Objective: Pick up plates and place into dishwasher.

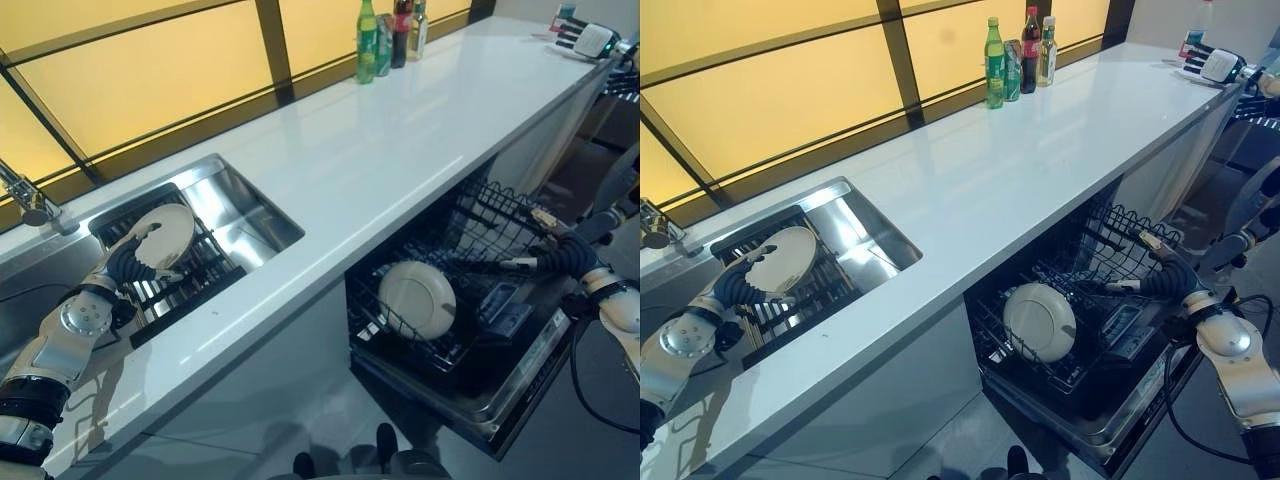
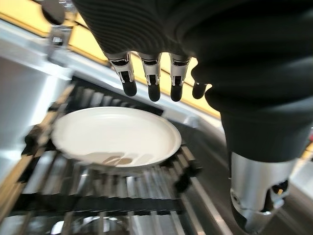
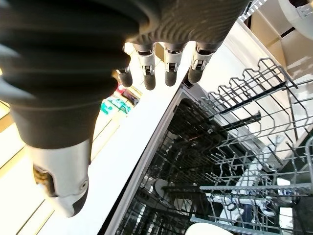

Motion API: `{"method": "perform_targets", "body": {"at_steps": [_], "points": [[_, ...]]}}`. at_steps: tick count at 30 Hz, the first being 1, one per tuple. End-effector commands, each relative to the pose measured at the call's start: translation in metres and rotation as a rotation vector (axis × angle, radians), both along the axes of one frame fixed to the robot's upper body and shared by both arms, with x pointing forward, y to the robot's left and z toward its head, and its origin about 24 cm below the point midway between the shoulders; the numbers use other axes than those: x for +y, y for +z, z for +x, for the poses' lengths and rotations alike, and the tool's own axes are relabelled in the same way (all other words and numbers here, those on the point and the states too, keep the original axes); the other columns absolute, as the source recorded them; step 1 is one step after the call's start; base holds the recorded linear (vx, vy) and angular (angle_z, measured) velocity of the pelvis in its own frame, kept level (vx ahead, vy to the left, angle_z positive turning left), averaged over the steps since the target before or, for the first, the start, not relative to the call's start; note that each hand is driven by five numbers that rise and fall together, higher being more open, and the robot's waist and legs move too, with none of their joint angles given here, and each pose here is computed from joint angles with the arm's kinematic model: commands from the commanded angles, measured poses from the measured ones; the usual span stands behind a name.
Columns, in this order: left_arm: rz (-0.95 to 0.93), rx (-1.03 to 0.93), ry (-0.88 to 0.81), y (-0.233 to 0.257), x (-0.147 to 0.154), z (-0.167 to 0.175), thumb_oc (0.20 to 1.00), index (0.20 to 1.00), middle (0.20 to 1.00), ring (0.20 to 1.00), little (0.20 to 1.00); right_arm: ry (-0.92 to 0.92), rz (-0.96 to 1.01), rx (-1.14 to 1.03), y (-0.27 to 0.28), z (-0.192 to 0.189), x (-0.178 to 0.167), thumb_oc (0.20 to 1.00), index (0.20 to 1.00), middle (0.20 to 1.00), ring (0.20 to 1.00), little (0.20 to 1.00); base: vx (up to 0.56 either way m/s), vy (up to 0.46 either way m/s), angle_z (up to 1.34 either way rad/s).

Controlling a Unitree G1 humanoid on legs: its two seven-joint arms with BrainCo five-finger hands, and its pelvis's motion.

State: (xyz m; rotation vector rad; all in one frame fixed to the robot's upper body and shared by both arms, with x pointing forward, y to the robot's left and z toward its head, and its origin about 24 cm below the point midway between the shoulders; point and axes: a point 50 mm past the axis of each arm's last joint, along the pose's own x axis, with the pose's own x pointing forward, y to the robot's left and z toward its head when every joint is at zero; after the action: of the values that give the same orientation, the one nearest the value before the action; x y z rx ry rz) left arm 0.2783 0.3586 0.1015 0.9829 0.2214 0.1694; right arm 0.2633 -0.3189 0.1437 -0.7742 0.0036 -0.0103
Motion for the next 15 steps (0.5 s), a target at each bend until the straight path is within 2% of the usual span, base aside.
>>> {"method": "perform_targets", "body": {"at_steps": [1,15], "points": [[0.06,-0.101,0.095,0.033,0.012,0.018,1.0,1.0,1.0,1.0,1.0,0.077,-0.05,-0.145,0.033,0.01,0.014,1.0,1.0,1.0,1.0,1.0,-0.05,0.029,-0.01],[-0.025,-0.348,0.32,0.094,0.026,0.049,1.0,1.0,1.0,1.0,1.0,0.065,-0.048,-0.244,0.058,0.036,0.022,1.0,1.0,1.0,1.0,1.0,-0.12,0.028,-0.06]]}}
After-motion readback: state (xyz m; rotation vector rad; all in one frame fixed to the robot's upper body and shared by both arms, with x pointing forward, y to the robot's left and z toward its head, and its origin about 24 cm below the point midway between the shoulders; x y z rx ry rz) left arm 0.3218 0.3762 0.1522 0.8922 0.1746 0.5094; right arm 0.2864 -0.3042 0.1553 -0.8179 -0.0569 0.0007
